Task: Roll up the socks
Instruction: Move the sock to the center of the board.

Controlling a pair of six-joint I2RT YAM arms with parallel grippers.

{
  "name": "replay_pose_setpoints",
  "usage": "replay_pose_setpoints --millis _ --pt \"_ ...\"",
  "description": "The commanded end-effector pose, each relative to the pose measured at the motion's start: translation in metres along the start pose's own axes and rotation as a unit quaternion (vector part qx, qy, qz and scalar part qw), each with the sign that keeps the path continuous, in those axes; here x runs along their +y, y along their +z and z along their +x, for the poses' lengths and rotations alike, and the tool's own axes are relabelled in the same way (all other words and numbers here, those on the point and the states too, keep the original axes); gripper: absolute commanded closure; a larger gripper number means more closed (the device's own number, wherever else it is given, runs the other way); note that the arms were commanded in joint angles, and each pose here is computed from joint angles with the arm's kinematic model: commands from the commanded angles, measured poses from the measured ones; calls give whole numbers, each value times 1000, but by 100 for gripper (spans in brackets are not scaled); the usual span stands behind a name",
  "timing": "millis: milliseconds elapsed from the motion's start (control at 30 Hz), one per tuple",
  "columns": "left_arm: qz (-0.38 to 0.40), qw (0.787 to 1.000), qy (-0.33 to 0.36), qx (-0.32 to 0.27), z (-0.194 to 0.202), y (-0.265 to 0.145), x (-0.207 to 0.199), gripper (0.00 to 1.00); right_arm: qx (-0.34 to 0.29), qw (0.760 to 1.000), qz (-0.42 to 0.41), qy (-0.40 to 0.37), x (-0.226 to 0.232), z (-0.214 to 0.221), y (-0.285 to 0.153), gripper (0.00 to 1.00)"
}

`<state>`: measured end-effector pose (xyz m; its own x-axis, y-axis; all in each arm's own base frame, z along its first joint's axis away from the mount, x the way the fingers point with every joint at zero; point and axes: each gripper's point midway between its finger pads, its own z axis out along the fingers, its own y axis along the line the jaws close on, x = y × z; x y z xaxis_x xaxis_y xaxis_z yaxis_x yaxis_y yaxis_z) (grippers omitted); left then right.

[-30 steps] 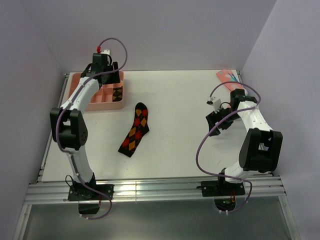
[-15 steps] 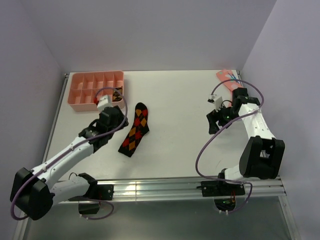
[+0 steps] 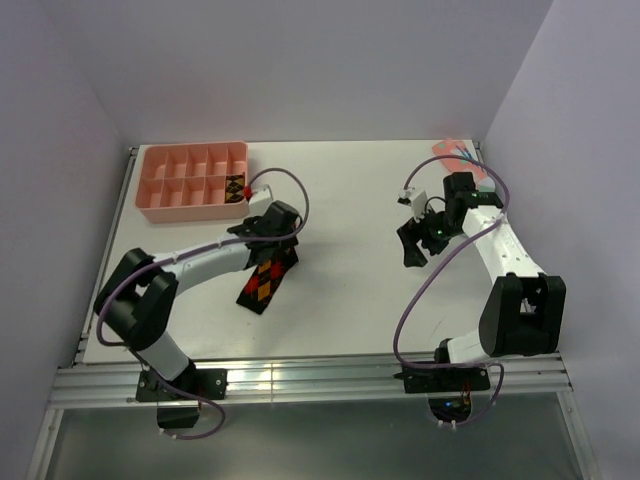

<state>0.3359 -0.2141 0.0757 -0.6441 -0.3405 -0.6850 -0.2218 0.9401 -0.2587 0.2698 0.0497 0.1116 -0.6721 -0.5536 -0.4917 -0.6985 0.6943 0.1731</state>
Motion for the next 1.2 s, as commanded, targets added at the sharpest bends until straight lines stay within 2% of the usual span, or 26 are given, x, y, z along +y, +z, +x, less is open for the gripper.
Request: replay_pose_setpoints --millis 0,33,67,167,633,900,1167 --pt "-30 998 -20 -45 -27 4 -19 39 -30 999 24 -11 -8 -21 -9 13" --pt "-31 998 -25 -51 -33 5 -29 39 -29 999 24 -9 -8 -20 -8 13" --pt "-64 997 -23 -38 -21 13 -19 41 -29 999 24 -10 -8 -20 -9 13" --pt "-93 995 -21 -33 -13 25 -15 43 -30 999 28 -12 -8 -20 -10 13" --pt "-97 995 -22 22 46 48 -11 59 -31 999 36 -14 -4 -14 -13 13" --pt "-62 995 -63 53 101 48 -46 63 -31 999 39 -17 -2 -11 -15 13" --pt "-16 986 -142 91 147 45 -103 64 -28 998 45 -22 -2 -6 -13 13"
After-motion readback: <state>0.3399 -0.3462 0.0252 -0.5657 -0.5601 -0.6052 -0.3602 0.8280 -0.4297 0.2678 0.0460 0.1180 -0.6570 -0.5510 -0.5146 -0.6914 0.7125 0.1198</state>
